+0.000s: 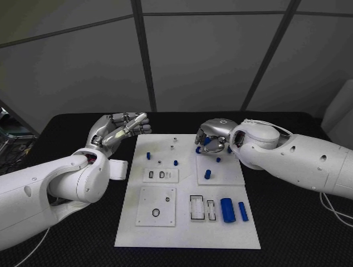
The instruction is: Assemble the parts on the task board
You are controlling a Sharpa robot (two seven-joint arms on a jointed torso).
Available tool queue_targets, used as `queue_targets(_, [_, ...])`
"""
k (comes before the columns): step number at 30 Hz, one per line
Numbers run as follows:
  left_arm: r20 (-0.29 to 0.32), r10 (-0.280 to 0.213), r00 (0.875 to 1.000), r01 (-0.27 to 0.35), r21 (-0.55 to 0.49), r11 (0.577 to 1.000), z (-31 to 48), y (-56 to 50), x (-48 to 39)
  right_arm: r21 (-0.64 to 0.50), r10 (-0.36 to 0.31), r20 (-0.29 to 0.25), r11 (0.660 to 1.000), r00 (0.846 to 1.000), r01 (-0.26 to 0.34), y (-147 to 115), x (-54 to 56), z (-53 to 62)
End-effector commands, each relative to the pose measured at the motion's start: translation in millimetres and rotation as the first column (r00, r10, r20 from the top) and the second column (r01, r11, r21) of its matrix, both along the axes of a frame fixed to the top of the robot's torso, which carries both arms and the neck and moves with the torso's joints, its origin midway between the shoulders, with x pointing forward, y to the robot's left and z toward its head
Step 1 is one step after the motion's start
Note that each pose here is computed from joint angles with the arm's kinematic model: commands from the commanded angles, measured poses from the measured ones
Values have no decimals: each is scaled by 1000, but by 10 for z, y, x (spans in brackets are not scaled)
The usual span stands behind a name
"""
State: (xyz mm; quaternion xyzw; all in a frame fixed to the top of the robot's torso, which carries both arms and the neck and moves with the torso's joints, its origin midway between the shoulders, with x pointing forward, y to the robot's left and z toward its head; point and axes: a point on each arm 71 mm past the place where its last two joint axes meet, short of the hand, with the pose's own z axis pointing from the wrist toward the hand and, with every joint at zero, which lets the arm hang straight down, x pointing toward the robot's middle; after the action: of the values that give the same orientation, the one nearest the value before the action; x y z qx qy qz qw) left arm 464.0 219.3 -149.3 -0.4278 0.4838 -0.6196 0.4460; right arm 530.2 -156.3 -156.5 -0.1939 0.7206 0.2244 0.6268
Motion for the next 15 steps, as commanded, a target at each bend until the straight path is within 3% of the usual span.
queue_targets(1, [10, -17, 1000, 17, -1, 1000, 20, -16, -6, -41, -4, 1, 999, 1000, 5, 6, 13, -4])
queue_targets(15, [8, -18, 1000, 18, -1, 1000, 20, -8, -7, -56, 2, -19, 998, 1000, -3, 54, 35, -32])
